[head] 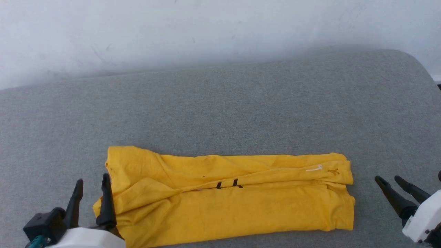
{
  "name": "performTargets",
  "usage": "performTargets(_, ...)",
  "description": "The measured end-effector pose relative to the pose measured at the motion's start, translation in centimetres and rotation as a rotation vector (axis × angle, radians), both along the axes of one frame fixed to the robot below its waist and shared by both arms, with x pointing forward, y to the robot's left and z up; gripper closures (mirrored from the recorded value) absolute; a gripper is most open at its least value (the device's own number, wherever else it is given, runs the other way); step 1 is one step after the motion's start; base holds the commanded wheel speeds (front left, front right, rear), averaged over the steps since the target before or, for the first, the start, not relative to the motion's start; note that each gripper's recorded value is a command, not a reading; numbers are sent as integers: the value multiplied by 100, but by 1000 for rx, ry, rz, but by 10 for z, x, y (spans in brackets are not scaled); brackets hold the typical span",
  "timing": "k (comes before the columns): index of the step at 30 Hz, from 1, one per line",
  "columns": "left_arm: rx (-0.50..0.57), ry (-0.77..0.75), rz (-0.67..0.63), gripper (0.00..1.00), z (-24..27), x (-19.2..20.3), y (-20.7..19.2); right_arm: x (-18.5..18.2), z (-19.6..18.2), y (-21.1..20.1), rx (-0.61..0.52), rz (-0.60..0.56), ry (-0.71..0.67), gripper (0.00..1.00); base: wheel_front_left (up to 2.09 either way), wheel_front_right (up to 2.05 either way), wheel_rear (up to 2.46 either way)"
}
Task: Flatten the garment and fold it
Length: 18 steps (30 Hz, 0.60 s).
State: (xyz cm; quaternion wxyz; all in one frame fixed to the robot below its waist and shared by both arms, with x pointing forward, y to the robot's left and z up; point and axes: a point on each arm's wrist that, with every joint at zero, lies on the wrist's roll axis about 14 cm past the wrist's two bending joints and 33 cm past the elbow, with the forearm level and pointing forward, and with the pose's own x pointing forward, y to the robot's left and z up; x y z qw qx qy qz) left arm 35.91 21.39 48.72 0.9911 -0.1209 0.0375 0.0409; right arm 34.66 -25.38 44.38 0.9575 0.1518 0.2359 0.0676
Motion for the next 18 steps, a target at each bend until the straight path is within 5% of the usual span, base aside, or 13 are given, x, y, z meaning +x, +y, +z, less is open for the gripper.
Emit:
performTargets(5,75,-101,-47,0,19,5,-9,5,-11,-3,13,-18,93,0,0,0,0)
performTargets(18,148,-213,-57,0,41,1,-21,35,-63,70,117,122,365,0,0,0,0)
